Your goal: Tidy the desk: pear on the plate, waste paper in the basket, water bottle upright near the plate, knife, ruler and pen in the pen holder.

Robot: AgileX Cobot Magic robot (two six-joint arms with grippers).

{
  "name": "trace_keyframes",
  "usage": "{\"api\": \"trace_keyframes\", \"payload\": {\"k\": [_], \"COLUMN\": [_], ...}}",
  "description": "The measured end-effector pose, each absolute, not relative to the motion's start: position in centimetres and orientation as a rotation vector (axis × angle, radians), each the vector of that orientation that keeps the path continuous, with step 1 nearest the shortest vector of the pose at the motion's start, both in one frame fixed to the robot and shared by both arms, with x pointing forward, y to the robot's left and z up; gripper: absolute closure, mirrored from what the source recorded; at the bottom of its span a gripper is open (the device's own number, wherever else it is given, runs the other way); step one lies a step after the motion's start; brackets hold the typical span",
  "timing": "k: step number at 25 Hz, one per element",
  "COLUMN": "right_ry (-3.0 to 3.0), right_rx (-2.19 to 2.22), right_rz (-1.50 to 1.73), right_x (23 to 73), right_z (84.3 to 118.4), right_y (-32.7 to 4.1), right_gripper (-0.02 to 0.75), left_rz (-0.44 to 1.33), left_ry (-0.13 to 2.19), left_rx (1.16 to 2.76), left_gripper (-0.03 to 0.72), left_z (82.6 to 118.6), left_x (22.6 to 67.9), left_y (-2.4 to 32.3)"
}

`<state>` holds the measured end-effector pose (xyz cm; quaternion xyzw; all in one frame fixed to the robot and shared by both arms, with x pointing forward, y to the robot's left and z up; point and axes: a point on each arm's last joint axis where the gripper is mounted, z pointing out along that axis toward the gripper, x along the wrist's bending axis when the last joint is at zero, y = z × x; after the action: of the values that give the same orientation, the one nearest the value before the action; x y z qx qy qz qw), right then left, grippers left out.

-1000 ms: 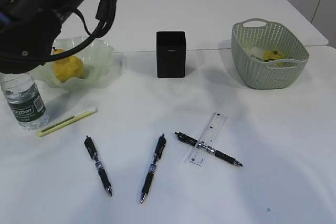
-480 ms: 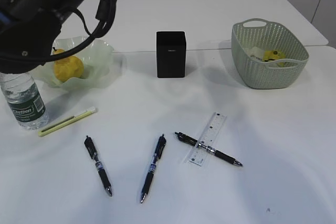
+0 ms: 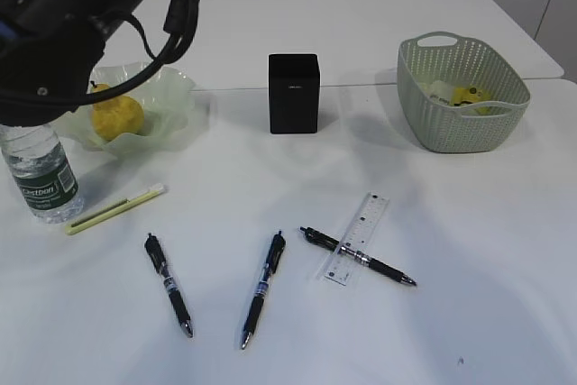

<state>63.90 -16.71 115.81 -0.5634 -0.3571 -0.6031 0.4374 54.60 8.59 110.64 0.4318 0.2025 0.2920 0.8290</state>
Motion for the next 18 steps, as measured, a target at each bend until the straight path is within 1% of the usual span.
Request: {"api": "trace_keyframes", "payload": {"k": [18], "right_ry": [-0.886], "right_rx": [-1.401], "right_rz": [-1.498], "right_x": [63.90], "right_z": [115.81], "right_y": [-16.71], "right_gripper": [0.564], "left_rz": [0.620], "left_ry": [0.430], "left_rx": [0.917], "left_gripper": [0.585], "left_z": [110.64], "left_x": [54.60], "left_y": [8.59]}}
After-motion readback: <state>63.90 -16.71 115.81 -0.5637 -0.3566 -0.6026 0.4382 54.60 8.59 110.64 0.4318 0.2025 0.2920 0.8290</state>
